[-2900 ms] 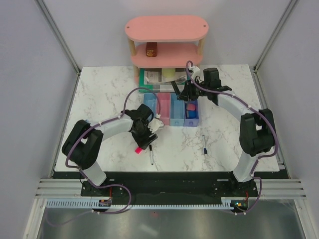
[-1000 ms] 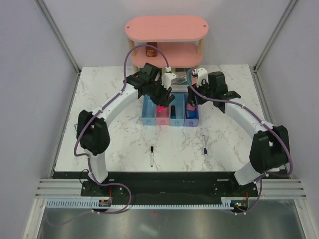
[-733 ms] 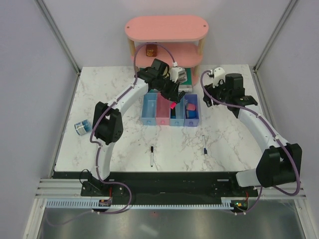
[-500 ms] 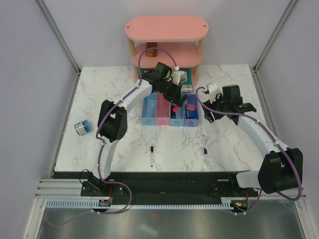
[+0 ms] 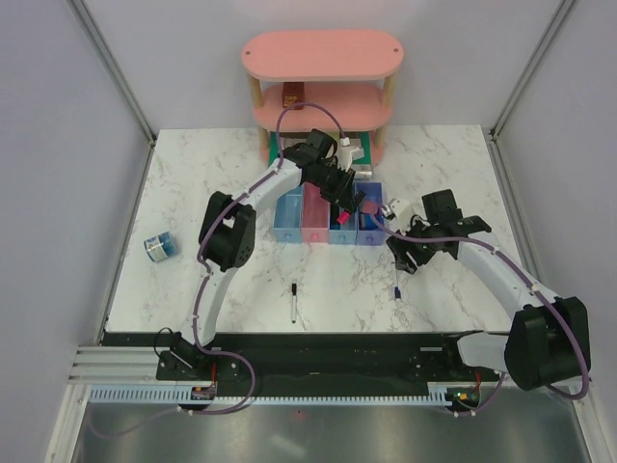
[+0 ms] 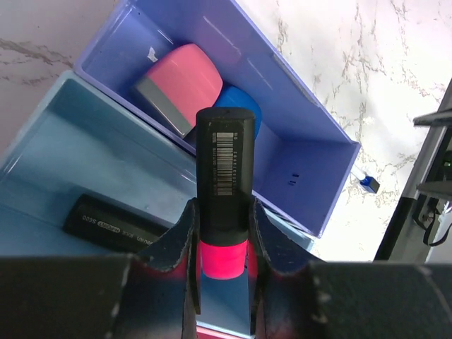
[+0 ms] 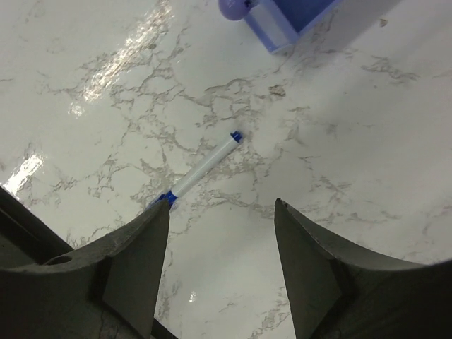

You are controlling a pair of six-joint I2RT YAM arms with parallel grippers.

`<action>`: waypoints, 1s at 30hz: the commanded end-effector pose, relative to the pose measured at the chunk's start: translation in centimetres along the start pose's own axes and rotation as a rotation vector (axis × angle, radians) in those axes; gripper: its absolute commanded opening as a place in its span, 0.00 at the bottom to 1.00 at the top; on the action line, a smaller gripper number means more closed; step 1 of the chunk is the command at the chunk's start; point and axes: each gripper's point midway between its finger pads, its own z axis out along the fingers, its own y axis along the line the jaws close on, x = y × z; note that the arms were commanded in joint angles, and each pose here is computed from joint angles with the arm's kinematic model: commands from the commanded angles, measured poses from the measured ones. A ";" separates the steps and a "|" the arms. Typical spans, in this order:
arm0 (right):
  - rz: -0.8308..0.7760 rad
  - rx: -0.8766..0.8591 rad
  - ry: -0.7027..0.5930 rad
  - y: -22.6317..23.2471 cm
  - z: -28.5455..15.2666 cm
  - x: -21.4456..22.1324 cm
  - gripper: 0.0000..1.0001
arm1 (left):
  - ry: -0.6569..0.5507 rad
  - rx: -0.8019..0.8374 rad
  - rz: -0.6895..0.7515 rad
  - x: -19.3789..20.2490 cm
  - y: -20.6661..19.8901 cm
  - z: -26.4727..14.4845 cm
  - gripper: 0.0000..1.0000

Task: Sort the stationery into containers
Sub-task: Place the pen in the storage box.

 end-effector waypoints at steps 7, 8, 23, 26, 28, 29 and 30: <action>-0.071 -0.102 0.124 2.4 2.5 2.4 0.68 | -0.032 -0.020 0.047 -1.2 0.6 0.7 0.54; -0.078 -0.104 0.138 2.6 2.7 2.7 0.68 | -0.032 -0.024 0.051 -1.2 0.7 0.6 0.57; -0.159 -0.145 0.281 3.6 5.0 4.6 0.68 | -0.090 -0.060 0.133 -3.6 -1.1 -2.6 0.78; -0.164 -0.153 0.283 3.9 5.1 4.5 0.68 | -0.100 -0.105 0.146 -3.9 -0.9 -3.6 0.85; -0.166 -0.151 0.283 3.9 5.2 4.6 0.69 | -0.107 -0.132 0.155 -4.0 -0.7 -4.3 0.85; -0.167 -0.151 0.286 3.9 5.3 4.7 0.68 | -0.125 -0.143 0.167 -4.6 -1.2 -5.2 0.86; -0.167 -0.153 0.292 4.0 5.4 5.0 0.68 | -0.132 -0.154 0.169 -4.8 -1.1 -5.7 0.86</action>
